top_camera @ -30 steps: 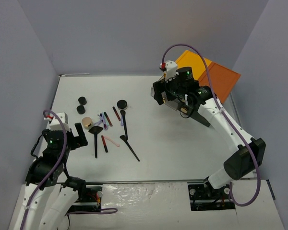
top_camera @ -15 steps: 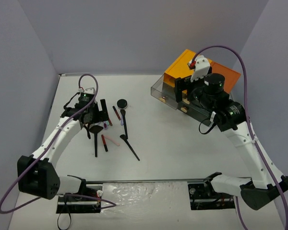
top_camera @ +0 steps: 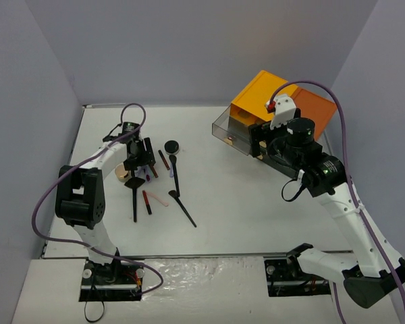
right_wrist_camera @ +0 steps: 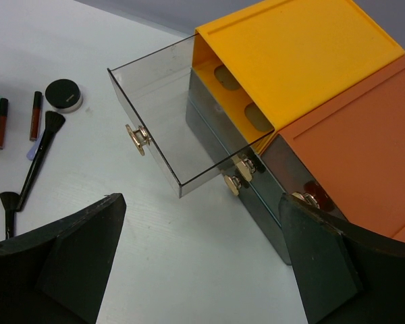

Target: Organize the makeup

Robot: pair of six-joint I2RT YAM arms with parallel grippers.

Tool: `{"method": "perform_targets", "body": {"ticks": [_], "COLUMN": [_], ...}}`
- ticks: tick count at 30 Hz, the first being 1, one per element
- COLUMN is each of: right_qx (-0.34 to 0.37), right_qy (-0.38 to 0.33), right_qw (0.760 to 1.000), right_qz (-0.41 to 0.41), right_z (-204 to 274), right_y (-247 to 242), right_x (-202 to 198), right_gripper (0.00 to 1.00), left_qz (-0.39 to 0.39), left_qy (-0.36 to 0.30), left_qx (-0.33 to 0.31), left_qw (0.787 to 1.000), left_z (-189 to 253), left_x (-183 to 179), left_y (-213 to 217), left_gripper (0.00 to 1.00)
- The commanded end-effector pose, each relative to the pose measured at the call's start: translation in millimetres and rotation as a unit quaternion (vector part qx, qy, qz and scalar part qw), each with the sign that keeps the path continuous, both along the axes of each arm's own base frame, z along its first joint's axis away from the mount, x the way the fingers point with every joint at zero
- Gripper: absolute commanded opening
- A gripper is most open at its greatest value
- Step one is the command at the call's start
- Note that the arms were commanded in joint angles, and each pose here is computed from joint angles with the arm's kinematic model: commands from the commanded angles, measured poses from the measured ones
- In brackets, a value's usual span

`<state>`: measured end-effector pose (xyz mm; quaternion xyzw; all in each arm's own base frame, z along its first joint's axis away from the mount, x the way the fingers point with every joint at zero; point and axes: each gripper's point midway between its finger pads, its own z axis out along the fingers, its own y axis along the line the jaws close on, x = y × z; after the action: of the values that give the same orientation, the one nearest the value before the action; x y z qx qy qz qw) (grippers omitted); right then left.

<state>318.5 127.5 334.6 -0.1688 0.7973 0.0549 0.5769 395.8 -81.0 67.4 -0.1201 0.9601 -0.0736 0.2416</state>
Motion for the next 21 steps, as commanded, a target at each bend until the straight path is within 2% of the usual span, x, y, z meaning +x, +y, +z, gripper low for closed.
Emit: {"method": "perform_targets", "body": {"ticks": [1, 6, 14, 21], "right_qx": [0.0, -0.006, -0.003, 0.001], "right_qy": [-0.039, -0.032, -0.027, -0.022], "right_qw": [0.999, 0.999, 0.999, 0.999], "right_qz": [-0.012, 0.002, 0.017, 0.032], "right_z": [18, 11, 8, 5], "right_y": [-6, -1, 4, 9], "right_x": [3, 4, 2, 0], "right_gripper": [0.94, 0.94, 0.94, 0.94], "left_qz": [-0.009, -0.009, -0.018, -0.033], "left_qy": [-0.053, -0.05, -0.062, -0.07], "left_qx": [-0.004, 0.007, 0.029, 0.021], "left_qw": [0.999, 0.999, 0.997, 0.997], "left_z": [26, 17, 15, 11], "left_x": [27, 32, 39, 43], "left_y": [-3, 3, 13, 8], "left_gripper": [0.61, 0.56, 0.56, 0.54]}}
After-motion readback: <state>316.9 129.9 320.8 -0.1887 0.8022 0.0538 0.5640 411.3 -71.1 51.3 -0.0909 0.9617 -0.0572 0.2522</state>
